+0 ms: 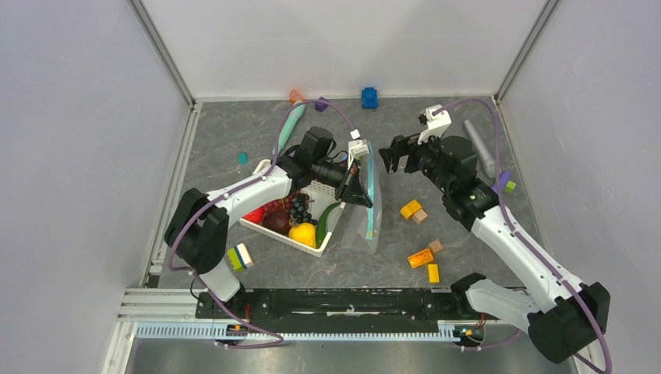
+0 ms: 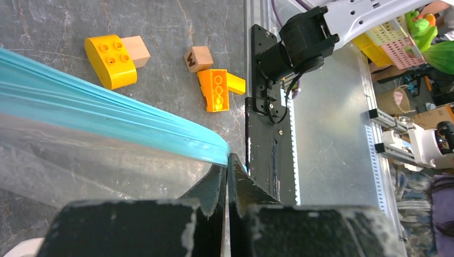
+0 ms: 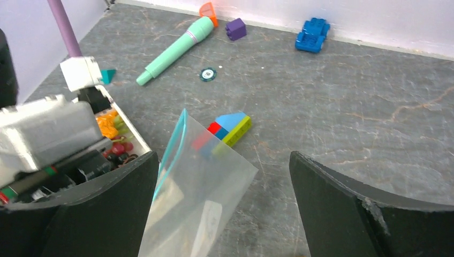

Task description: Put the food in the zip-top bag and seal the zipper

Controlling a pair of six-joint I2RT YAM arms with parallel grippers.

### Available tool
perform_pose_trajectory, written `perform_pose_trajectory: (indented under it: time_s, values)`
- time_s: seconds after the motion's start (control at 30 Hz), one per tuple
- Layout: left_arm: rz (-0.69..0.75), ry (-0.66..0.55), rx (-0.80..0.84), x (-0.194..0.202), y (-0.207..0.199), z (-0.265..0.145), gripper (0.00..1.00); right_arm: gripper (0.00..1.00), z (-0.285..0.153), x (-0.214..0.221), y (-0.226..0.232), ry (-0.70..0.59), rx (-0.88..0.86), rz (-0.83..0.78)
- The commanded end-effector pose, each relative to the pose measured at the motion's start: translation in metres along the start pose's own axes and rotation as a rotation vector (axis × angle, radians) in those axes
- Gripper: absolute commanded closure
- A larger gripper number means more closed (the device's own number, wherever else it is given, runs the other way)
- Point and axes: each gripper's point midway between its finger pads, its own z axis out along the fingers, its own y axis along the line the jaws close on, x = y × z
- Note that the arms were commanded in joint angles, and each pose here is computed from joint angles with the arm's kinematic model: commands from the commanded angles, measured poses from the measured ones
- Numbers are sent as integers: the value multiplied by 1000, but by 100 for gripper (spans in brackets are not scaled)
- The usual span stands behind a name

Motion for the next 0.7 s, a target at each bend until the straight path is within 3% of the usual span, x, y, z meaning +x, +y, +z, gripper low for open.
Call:
perform_pose_trajectory:
  time_s: [0.0, 0.67]
  values:
    - [119, -9, -32, -17, -11, -7, 98, 2, 5, -13, 18, 28, -73, 32]
    - [152, 9, -46, -13, -11, -2, 98, 2, 24, 39, 4, 259, -10, 23]
